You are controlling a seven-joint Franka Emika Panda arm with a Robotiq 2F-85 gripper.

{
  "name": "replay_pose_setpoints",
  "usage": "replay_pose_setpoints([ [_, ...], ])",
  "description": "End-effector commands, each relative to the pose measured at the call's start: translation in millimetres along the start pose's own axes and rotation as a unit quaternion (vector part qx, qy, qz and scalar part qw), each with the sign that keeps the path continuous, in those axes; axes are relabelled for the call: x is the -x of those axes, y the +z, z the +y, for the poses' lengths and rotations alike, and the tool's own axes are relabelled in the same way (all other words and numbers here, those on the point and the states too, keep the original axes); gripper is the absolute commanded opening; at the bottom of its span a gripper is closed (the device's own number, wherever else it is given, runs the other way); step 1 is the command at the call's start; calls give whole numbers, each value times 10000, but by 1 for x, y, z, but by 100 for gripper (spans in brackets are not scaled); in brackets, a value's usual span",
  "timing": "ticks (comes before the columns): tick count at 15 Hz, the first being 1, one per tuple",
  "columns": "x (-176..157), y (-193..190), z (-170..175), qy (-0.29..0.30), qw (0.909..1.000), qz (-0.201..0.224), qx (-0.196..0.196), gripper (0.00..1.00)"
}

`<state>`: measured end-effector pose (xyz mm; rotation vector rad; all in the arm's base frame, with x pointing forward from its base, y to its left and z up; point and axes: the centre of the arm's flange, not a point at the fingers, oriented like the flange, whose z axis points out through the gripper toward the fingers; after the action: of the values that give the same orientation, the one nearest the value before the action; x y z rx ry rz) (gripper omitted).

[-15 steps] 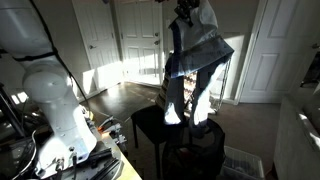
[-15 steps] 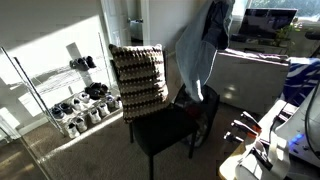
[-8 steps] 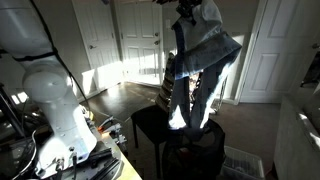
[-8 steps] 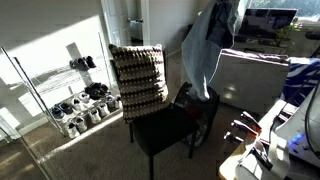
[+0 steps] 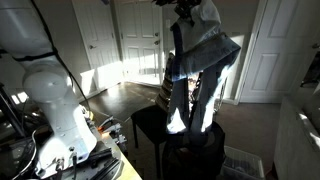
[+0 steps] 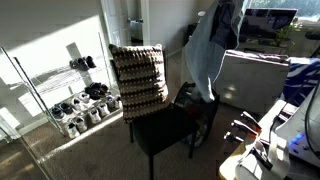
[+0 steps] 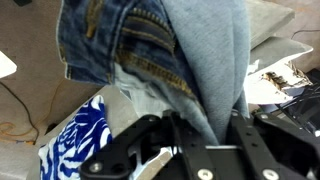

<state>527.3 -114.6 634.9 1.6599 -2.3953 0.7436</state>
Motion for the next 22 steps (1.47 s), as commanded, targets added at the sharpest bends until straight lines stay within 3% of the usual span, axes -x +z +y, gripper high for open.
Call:
replay_pose_setpoints([
  [1, -2, -16, -2, 135, 9998, 125, -28, 49],
  [2, -2, -16, -1, 143, 9998, 126, -14, 50],
  [10, -7, -33, -5, 219, 9998, -14, 18, 98],
  [15, -7, -38, -3, 173, 9996, -157, 180, 100],
  [20, -8, -43, 0, 1, 9991, -26, 417, 100],
  [21, 21, 4, 24, -255, 9981, -83, 550, 100],
  [22, 27, 9, 26, -322, 9974, -74, 633, 100],
])
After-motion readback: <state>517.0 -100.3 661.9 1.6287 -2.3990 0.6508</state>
